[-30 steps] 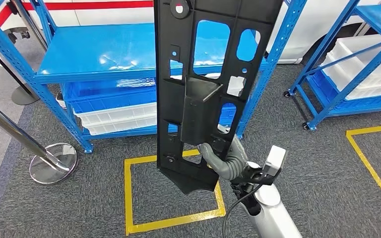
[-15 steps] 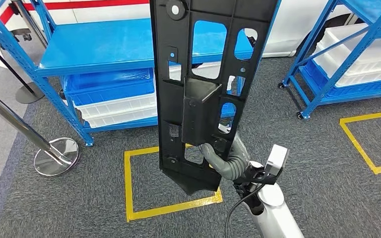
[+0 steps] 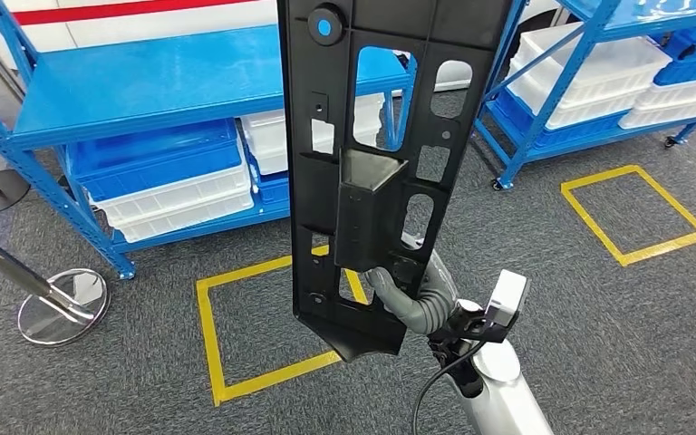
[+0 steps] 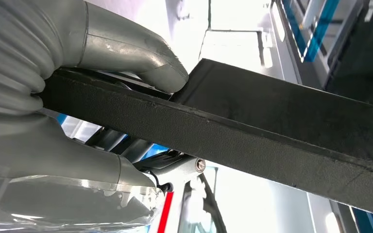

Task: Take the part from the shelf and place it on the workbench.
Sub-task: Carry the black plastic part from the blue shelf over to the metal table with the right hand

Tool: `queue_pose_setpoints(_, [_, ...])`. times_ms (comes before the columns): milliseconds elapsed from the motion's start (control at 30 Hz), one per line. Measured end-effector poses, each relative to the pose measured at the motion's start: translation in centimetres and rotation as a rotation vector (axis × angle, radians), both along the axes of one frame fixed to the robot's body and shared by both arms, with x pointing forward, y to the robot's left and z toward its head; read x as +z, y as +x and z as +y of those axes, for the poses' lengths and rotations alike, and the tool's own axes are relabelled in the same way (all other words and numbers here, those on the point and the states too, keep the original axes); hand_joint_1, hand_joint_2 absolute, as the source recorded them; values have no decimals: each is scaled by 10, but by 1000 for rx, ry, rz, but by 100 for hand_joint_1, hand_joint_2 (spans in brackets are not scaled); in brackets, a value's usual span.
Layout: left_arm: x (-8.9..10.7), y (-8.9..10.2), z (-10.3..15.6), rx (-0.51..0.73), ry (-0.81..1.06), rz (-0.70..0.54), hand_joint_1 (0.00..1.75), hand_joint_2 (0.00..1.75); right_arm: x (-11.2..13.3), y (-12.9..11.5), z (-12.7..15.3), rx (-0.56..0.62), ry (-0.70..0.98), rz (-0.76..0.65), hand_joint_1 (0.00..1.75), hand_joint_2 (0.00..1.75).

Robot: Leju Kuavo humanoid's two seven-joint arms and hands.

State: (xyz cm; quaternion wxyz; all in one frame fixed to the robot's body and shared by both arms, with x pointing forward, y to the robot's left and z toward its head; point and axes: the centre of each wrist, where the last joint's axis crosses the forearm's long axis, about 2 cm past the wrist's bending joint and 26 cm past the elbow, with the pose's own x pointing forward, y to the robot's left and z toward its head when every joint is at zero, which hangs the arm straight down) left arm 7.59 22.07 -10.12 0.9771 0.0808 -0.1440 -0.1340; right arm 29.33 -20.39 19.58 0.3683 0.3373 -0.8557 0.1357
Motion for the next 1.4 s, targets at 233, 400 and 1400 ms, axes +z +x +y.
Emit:
queue_pose_setpoints(233, [0, 1, 1, -1, 2, -2, 0, 175, 2, 0, 0, -2, 3, -7, 175, 175])
queue_pose_setpoints(400, [1, 4, 1, 1, -1, -15, 0, 175, -3, -5, 0, -9, -1, -4, 175, 175])
queue_pose_setpoints(1400, [0, 0, 2, -25, 10, 6, 0, 175, -14, -83, -21, -178, -108, -147, 175, 175])
